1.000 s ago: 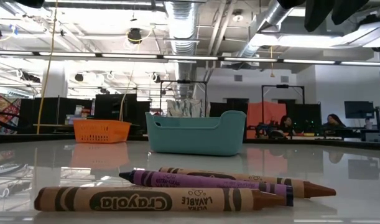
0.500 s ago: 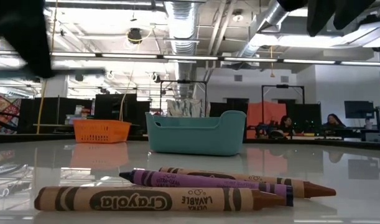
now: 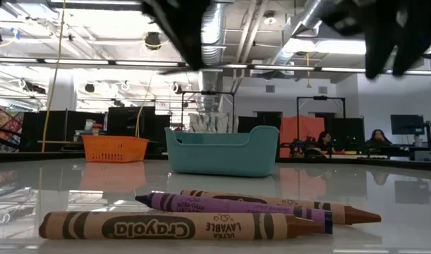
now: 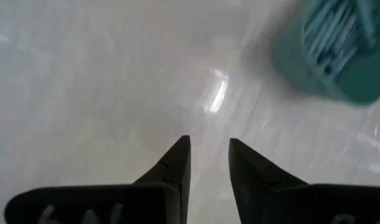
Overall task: Sort crayons
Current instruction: Put the blue crayon into the blue bin
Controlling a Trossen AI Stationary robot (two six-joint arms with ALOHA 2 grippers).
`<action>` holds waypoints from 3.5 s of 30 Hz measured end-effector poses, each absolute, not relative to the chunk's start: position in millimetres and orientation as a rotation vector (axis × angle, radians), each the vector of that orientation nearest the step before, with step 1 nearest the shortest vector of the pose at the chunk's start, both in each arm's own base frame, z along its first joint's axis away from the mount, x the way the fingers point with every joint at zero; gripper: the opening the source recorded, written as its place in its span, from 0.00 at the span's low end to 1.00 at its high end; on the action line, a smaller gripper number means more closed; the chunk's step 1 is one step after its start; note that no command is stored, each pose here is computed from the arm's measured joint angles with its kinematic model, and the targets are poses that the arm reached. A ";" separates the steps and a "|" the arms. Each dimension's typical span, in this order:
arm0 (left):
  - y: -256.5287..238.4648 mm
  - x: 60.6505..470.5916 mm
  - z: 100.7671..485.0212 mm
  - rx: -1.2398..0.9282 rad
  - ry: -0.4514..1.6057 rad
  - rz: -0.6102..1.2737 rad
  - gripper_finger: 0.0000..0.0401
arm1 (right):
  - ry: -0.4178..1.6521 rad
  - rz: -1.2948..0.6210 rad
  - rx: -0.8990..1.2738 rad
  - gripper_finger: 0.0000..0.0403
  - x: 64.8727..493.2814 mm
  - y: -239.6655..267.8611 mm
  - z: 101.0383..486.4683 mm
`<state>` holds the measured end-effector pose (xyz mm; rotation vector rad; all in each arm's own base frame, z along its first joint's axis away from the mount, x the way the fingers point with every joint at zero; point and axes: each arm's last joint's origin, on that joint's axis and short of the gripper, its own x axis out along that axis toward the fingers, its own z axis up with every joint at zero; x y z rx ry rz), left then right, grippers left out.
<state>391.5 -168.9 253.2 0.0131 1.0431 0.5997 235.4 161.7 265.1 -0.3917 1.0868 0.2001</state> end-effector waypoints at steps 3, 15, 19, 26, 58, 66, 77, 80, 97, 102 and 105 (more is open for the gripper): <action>-142.9 411.7 250.0 0.022 1.054 0.517 0.00 | 1.135 0.159 -0.366 0.26 230.8 158.3 250.6; -50.3 439.4 224.2 0.009 1.175 0.354 0.00 | 1.048 0.036 -0.278 0.26 176.4 157.5 260.2; -33.0 439.4 201.4 -0.026 1.199 0.318 0.00 | 0.992 0.021 -0.206 0.26 158.0 153.2 265.1; -24.6 437.1 189.3 -0.015 1.221 0.294 0.04 | 1.004 -0.013 -0.095 0.26 134.0 148.4 249.9; -35.3 434.3 202.4 -0.066 1.262 0.084 0.35 | 1.035 -0.080 0.200 0.26 110.0 163.4 234.3; -62.9 416.0 258.0 0.022 1.114 0.048 0.35 | 1.085 -0.133 0.307 0.26 98.7 174.4 227.3; -128.9 390.0 291.0 0.176 0.981 -0.112 0.35 | 1.210 -0.222 0.291 0.26 108.0 206.9 194.1; -140.8 385.8 291.0 0.194 0.978 -0.135 0.35 | 1.229 -0.251 0.278 0.26 113.4 210.5 188.6; -161.7 376.7 290.9 0.216 0.971 -0.126 0.35 | 1.308 -0.420 0.291 0.26 120.5 202.9 176.7; -162.8 376.1 290.8 0.217 0.971 -0.124 0.35 | 1.288 -0.444 0.315 0.26 120.4 201.6 174.1; -163.8 375.7 290.6 0.215 0.972 -0.124 0.35 | 1.285 -0.461 0.327 0.26 119.1 199.4 169.3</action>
